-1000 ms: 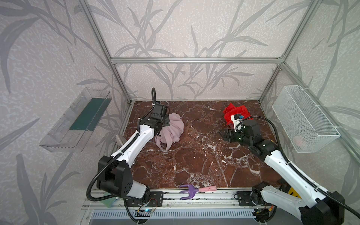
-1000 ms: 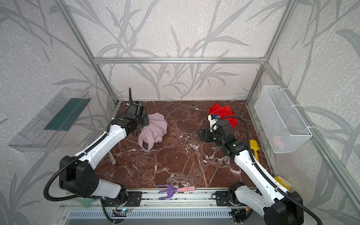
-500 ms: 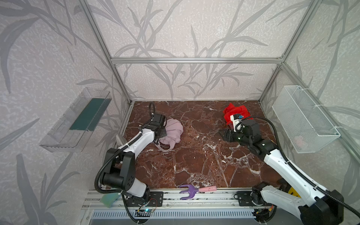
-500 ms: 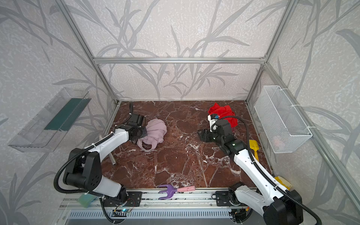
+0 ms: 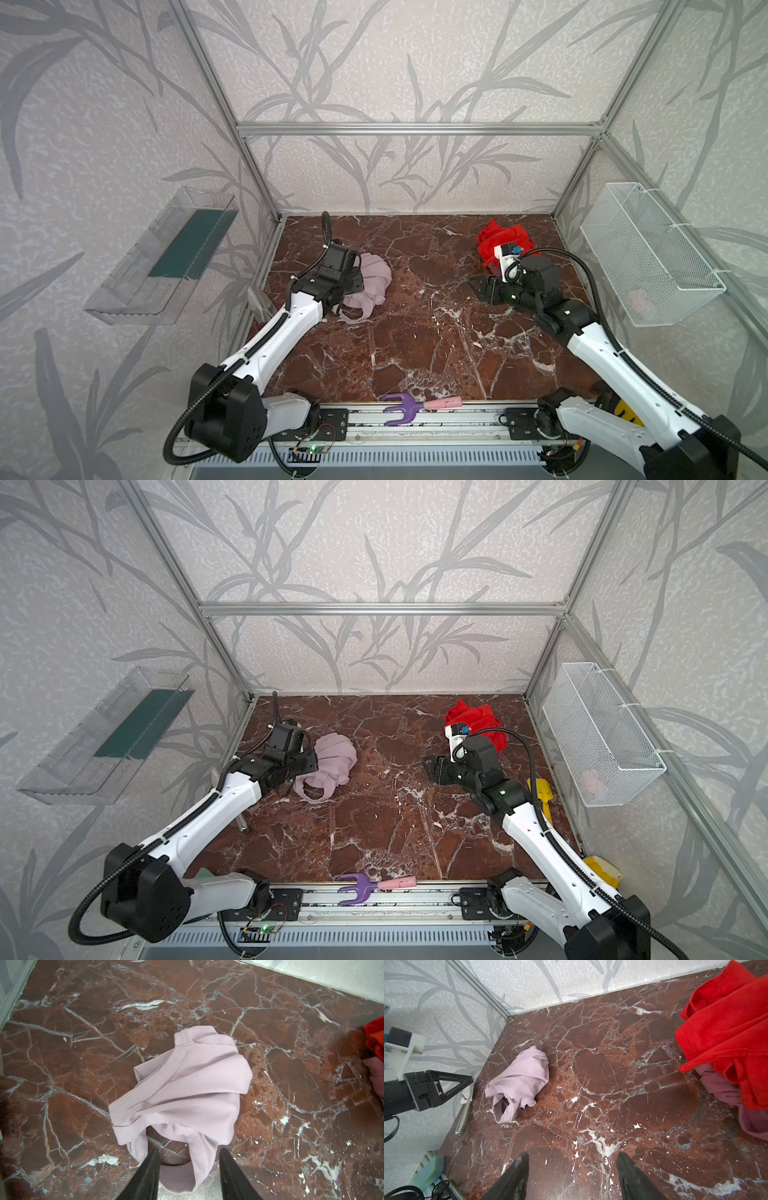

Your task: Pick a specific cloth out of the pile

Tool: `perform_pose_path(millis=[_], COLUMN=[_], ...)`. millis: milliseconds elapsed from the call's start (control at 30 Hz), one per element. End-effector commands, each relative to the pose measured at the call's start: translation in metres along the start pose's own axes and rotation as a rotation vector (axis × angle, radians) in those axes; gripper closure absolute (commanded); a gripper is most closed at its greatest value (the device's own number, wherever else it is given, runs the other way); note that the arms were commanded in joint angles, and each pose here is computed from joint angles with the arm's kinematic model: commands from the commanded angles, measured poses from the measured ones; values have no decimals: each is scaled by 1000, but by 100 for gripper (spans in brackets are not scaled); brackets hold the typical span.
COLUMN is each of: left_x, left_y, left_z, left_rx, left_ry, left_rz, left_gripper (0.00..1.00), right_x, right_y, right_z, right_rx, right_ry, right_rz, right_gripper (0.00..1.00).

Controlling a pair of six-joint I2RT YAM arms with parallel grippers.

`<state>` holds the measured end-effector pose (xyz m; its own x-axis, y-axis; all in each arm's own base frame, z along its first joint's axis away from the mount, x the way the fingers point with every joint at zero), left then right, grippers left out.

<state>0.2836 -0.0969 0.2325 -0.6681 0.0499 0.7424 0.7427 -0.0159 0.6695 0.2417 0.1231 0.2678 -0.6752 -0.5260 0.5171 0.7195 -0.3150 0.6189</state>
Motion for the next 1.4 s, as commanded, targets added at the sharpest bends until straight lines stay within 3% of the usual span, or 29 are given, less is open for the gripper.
perform_pose_path(millis=[0, 200, 600, 833, 1033, 1367], left_x=[5, -11, -55, -86, -109, -133], left_y=[-2, 2, -12, -25, -28, -8], left_z=[-11, -28, -65, -71, -53, 1], left_rx=[-77, -52, -20, 22, 59, 136], left_ry=[29, -54, -161, -155, -1, 63], left_rz=[4, -26, 68, 131, 166, 185], left_gripper=[55, 57, 59, 61, 61, 61], right_x=[9, 26, 23, 11, 3, -9], right_y=[2, -8, -12, -11, -11, 0], right_z=[3, -4, -3, -4, -6, -3], right_rx=[10, -2, -1, 8, 22, 22], right_ry=[-14, -28, -3, 1, -18, -25], right_rz=[9, -38, -4, 15, 33, 33], right_gripper=[34, 34, 34, 34, 34, 34])
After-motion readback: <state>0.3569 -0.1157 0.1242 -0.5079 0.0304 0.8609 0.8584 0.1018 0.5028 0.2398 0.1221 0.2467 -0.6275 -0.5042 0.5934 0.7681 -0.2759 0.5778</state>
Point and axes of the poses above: each gripper's point midway between its finger pads, its own x axis back along the fingers, its own z axis along the line the jaws close on, y = z × x, the point moved 8 cm from there along x, back along the fingers, and after that the axes turned 12 degrees about -x, right-handed, at the moved point
